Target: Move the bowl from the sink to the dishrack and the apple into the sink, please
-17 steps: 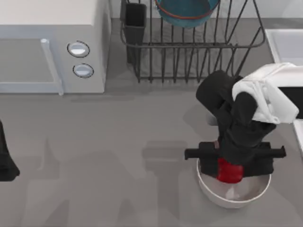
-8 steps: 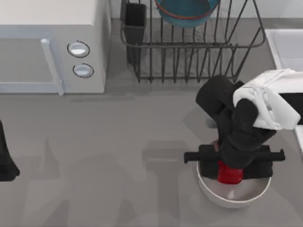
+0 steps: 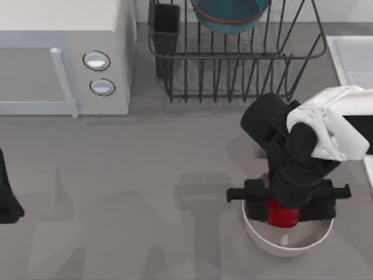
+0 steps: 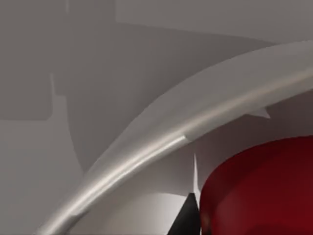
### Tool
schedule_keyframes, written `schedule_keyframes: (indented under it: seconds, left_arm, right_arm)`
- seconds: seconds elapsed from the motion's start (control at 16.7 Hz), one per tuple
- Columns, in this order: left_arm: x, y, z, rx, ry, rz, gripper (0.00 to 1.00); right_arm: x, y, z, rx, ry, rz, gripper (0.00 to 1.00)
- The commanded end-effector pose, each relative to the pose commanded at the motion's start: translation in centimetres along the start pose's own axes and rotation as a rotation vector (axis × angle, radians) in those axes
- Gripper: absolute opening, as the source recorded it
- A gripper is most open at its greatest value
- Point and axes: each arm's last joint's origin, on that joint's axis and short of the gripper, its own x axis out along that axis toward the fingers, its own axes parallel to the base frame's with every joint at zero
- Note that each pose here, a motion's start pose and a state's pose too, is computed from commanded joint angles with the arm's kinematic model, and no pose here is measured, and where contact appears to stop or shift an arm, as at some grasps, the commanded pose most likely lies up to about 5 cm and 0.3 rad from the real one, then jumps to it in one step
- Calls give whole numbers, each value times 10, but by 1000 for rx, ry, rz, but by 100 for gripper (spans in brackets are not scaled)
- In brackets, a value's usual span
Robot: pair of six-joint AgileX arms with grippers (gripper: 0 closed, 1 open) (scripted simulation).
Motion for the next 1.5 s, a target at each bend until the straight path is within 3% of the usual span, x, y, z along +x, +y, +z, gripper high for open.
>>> schedule_keyframes:
  seconds: [0.18, 0.24, 0.66, 0.72, 0.96, 1.5]
  left_arm:
    - [0, 0, 0, 0, 0, 0, 100]
    - [0, 0, 0, 0, 0, 0, 100]
    - [0, 0, 0, 0, 0, 0, 100]
    - [0, 0, 0, 0, 0, 0, 100]
    - [0, 0, 0, 0, 0, 0, 100]
    - [0, 0, 0, 0, 0, 0, 100]
  right_arm:
    - [0, 0, 0, 0, 0, 0, 2]
    - [0, 0, 0, 0, 0, 0, 0]
    - [0, 0, 0, 0, 0, 0, 0]
    - [-32, 2, -9, -19, -41, 17, 0]
    - [-49, 4, -6, -15, -46, 18, 0]
    - [-131, 2, -9, -19, -40, 17, 0]
